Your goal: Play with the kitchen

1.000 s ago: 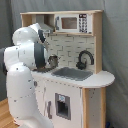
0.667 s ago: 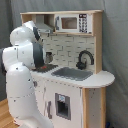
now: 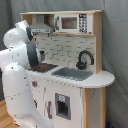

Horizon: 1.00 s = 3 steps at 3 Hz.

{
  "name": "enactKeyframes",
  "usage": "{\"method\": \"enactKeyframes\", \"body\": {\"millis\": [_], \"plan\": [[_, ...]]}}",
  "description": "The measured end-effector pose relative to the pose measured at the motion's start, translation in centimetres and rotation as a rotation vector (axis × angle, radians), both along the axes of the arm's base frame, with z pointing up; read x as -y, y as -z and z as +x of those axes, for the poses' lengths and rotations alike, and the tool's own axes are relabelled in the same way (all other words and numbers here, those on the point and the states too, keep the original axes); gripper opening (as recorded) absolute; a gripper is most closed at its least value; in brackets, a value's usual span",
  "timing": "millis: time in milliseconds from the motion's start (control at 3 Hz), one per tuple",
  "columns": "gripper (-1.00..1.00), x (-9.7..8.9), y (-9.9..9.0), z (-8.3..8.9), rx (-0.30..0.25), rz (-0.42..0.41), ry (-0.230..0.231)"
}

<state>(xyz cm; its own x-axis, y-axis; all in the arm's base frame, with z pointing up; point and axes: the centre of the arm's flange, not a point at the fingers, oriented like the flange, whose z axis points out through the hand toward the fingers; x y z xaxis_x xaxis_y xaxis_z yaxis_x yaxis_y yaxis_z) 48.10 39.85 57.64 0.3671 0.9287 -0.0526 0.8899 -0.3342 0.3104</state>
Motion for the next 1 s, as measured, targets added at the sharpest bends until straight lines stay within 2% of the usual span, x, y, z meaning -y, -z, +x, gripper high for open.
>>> {"method": "enactKeyframes", "body": {"millis": [667, 1000], "plan": [[-1.00, -5.0, 0.5, -0.1, 0.003, 0.042, -0.003], [-1.00, -6.1, 0.5, 0.1, -0.016, 0.062, 0.012]]}}
